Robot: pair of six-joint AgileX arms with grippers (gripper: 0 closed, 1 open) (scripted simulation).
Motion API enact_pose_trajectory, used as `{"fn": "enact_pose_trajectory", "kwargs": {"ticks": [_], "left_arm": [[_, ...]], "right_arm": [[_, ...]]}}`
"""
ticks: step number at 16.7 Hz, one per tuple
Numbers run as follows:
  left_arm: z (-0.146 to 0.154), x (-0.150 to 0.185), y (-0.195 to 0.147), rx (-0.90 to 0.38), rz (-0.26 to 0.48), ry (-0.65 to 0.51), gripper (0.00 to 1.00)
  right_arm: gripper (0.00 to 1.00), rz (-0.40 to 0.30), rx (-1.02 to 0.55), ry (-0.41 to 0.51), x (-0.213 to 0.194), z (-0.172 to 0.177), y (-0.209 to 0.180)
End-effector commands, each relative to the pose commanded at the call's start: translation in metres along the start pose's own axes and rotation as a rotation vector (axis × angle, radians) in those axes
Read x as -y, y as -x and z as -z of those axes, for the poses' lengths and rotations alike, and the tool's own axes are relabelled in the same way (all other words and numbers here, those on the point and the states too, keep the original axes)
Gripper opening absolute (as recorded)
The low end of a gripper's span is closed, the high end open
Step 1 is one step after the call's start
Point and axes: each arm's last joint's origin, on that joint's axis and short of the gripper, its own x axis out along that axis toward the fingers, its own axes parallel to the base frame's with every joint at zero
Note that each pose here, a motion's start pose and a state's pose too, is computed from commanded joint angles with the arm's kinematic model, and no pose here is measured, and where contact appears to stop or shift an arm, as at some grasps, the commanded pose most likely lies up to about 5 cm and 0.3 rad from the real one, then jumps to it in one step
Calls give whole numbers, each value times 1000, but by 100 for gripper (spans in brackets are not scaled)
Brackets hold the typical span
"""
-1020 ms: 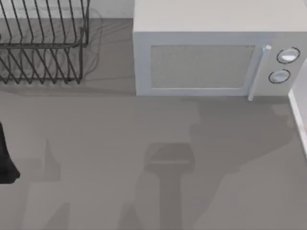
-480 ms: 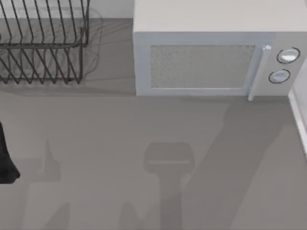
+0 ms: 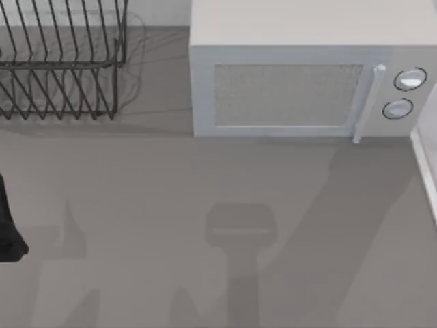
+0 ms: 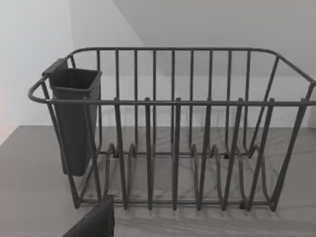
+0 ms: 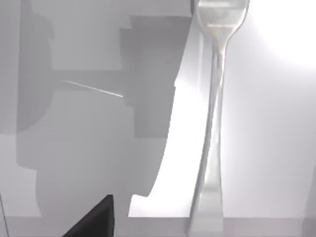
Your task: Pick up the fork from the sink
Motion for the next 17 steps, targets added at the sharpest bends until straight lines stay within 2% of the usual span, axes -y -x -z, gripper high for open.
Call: {"fn": "enact_pose_trajectory", "kwargs": {"ticks": [8, 10, 14, 17], "left_arm": [[0, 0, 0, 0, 0, 0, 100], [0, 0, 0, 0, 0, 0, 100], [0, 0, 0, 0, 0, 0, 100], [0, 0, 0, 0, 0, 0, 100]], "right_arm": [[100, 5, 18, -4, 3, -2, -118], [100, 2, 9, -4, 2, 1, -131], [100, 2, 8, -4, 2, 1, -131], [77, 2, 8, -4, 2, 1, -131]]}}
